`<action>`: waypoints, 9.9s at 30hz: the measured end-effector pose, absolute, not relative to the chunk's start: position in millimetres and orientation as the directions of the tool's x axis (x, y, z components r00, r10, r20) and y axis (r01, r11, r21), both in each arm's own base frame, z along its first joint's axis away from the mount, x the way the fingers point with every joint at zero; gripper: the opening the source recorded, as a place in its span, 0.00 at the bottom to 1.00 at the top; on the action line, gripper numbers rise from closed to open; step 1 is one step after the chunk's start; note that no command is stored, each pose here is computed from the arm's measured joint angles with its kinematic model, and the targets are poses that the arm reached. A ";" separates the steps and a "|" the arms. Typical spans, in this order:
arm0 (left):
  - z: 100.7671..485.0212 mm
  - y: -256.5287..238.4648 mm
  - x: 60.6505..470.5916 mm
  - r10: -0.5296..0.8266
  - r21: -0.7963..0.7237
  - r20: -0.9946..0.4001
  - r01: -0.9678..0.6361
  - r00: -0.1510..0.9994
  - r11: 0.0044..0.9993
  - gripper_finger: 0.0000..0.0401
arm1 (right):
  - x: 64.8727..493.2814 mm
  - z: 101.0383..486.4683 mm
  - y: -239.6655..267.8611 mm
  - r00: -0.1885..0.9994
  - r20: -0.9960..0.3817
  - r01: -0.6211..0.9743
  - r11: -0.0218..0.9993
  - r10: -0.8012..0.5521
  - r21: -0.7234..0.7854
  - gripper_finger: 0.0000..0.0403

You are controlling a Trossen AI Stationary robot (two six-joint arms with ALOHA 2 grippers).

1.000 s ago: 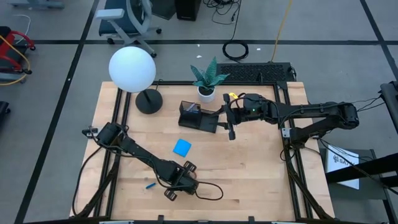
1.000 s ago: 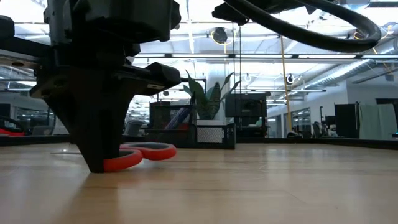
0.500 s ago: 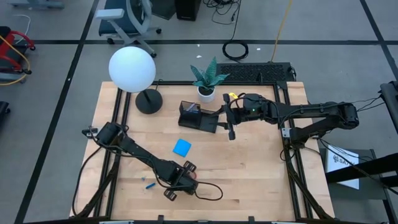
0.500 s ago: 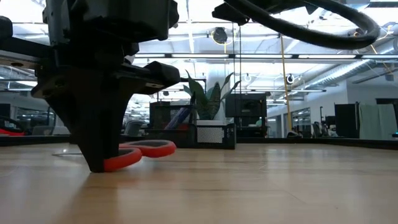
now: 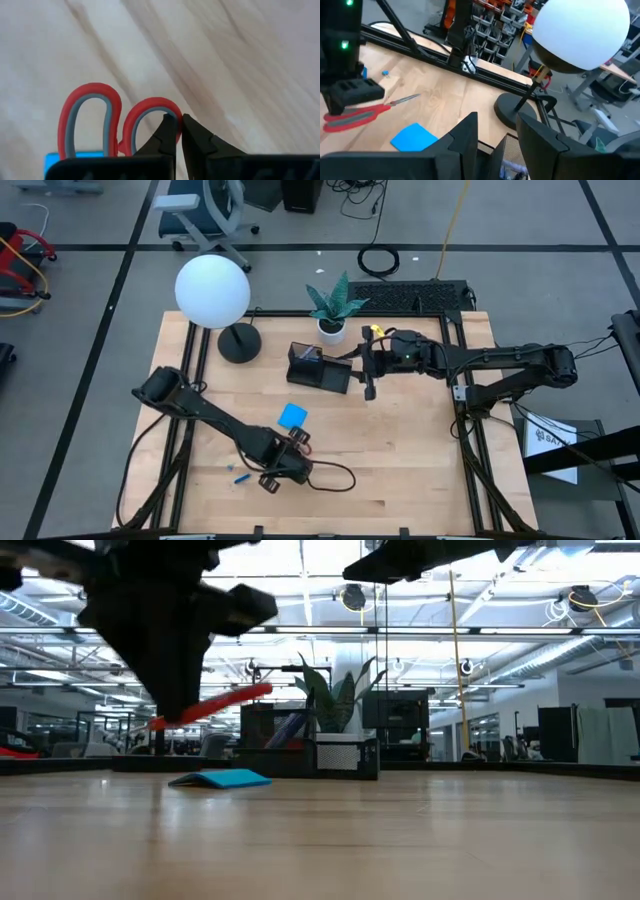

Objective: Pick and place office supplies into organizer
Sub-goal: Put the red scissors into the desk organizer

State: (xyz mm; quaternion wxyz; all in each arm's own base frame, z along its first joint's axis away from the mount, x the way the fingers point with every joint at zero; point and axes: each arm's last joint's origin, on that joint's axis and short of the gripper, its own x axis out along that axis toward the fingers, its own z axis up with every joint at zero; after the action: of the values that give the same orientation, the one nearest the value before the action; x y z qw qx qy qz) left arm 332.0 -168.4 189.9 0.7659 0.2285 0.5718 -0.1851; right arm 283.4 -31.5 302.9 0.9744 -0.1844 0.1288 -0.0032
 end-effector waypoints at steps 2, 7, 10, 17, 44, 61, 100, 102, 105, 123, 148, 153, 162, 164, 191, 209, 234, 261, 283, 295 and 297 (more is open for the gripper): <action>198.8 -166.1 330.0 -0.028 0.142 -0.955 0.535 0.297 0.833 0.03 | 283.4 302.5 -31.1 0.966 -0.254 -0.043 0.926 -0.058 -0.375 0.31; 230.2 -159.9 322.1 -0.059 0.158 -0.924 0.518 0.377 0.841 0.00 | 283.3 303.0 -27.2 0.967 -0.252 -0.063 0.917 -0.042 -0.394 0.31; 249.2 -157.7 317.5 -0.088 0.173 -0.894 0.518 0.440 0.838 0.00 | 283.5 303.4 -22.0 0.968 -0.251 -0.096 0.905 -0.012 -0.415 0.31; 273.5 -154.1 310.2 -0.145 0.183 -0.849 0.539 0.509 0.822 0.00 | 283.5 304.1 -9.5 0.965 -0.247 -0.192 0.882 0.089 -0.430 0.31; 349.6 -85.0 267.8 0.192 0.329 -0.677 0.058 0.710 0.943 0.09 | 309.2 247.3 52.8 0.809 -0.526 -0.458 0.843 0.264 -0.283 0.31; 420.1 -26.6 214.5 0.366 0.323 -0.366 -0.252 0.856 0.912 0.09 | 344.6 222.2 84.4 0.584 -0.734 -0.691 0.686 0.346 -0.226 0.31; 419.4 -37.4 223.6 -0.011 0.195 -0.204 0.051 0.979 0.979 0.09 | 386.6 189.1 137.5 0.226 -0.950 -0.905 0.408 0.217 -0.122 0.31; 413.5 -36.0 218.3 0.000 0.185 -0.176 0.034 0.984 0.982 0.09 | 391.9 187.0 140.9 0.206 -0.957 -0.916 0.384 0.203 -0.116 0.31; 403.0 -34.1 208.4 -0.002 0.171 -0.139 0.025 0.990 0.985 0.09 | 396.6 190.3 142.7 0.216 -0.954 -0.926 0.355 0.210 -0.131 0.31; 367.1 -27.7 176.6 0.006 0.101 -0.031 -0.003 0.999 0.995 0.09 | 412.5 184.0 141.0 0.293 -0.926 -0.946 0.214 0.240 -0.244 0.31; 366.3 -27.9 178.1 0.006 0.103 -0.035 -0.003 0.999 0.995 0.09 | 422.0 171.2 138.9 0.283 -0.896 -0.956 0.175 0.343 -0.235 0.31; 366.3 -27.9 178.0 0.006 0.101 -0.036 -0.003 0.999 0.995 0.09 | 426.0 147.7 136.5 0.231 -0.910 -0.968 0.177 0.343 -0.179 0.31; 366.7 -28.2 178.0 -0.002 0.089 -0.032 0.005 0.999 0.996 0.09 | 426.8 136.0 134.2 0.197 -0.923 -0.971 0.193 0.330 -0.139 0.31; 366.7 -28.2 178.0 -0.002 0.089 -0.032 0.005 0.999 0.996 0.09 | 426.7 137.6 133.5 0.205 -0.927 -0.969 0.200 0.315 -0.146 0.31; 366.6 -28.2 178.0 -0.003 0.087 -0.034 0.006 0.999 0.996 0.09 | 418.2 152.1 116.7 0.179 -0.963 -0.911 0.404 0.202 -0.084 0.31; 366.4 -28.2 177.9 -0.003 0.088 -0.037 0.007 0.999 0.996 0.09 | 409.3 182.7 106.0 0.232 -0.947 -0.927 0.344 0.220 -0.147 0.31; 366.4 -28.2 177.9 -0.003 0.088 -0.037 0.007 0.999 0.996 0.09 | 404.5 163.4 98.9 0.213 -0.945 -0.958 0.242 0.247 -0.153 0.31; 365.5 -28.9 181.9 -0.003 0.082 -0.037 0.006 0.999 0.997 0.09 | 399.6 139.1 94.2 0.155 -0.956 -0.952 0.296 0.248 -0.078 0.31; 365.4 -28.9 181.9 -0.003 0.081 -0.038 0.006 0.999 0.997 0.09 | 399.5 155.0 93.9 0.225 -0.948 -0.946 0.284 0.225 -0.157 0.31; 365.4 -28.9 181.9 -0.003 0.081 -0.038 0.006 0.999 0.997 0.09 | 397.0 155.3 91.9 0.201 -0.957 -0.951 0.274 0.207 -0.141 0.31; 365.4 -28.9 181.9 -0.003 0.081 -0.038 0.006 0.999 0.997 0.09 | 397.5 154.3 92.0 0.202 -0.957 -0.954 0.264 0.208 -0.143 0.31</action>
State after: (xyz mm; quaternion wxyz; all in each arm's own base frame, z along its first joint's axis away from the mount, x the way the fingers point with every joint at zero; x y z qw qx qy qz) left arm 181.9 -28.9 365.4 0.9990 0.0406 0.0188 -0.0020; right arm 397.5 92.0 154.3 0.6553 -0.4140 0.4502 0.4433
